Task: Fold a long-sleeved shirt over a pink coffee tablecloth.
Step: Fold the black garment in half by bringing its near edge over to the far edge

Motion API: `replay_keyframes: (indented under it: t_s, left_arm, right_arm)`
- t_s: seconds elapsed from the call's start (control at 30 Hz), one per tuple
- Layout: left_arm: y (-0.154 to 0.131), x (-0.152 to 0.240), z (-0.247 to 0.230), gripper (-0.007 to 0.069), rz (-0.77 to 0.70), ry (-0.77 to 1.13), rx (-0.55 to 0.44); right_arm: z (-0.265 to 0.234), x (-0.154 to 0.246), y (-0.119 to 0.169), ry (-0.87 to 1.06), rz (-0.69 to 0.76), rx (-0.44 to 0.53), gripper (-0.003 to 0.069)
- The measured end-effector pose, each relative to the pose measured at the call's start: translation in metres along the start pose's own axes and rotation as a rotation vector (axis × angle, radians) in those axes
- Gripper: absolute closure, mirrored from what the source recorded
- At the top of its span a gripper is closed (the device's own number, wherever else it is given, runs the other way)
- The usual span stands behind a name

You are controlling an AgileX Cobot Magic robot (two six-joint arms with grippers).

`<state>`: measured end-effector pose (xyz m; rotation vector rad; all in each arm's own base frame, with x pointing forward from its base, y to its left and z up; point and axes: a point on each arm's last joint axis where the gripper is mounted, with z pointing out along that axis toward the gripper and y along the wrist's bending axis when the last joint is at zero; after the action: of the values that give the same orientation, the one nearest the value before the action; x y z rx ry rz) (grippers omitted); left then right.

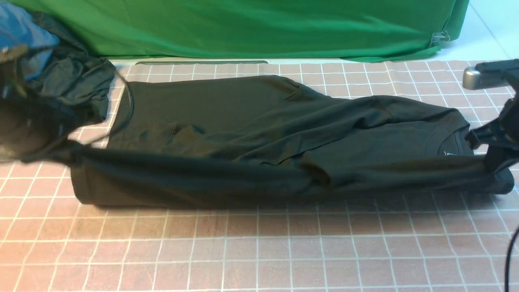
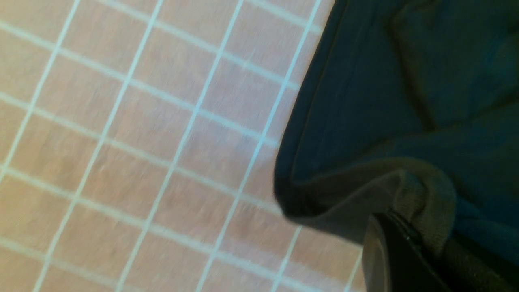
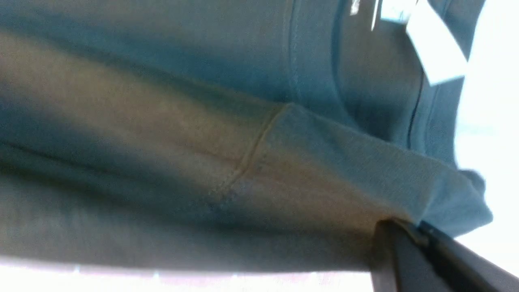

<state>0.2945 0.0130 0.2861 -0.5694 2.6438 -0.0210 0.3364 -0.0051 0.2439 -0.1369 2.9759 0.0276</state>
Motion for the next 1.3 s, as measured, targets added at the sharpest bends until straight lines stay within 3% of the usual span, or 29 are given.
replay_keyframes:
  t_s: [0.57,1.3]
  left_arm:
    - [-0.041,-0.095,0.057,0.0593,-0.038,-0.033,0.067]
    - [-0.056,-0.128,0.084,0.0593,-0.118,-0.229,0.167]
  right_arm:
    - [0.022,-0.086,-0.010,-0.011,-0.001,-0.008,0.0615]
    - [0.044,-0.132,-0.016,-0.154,0.015,0.005,0.0616]
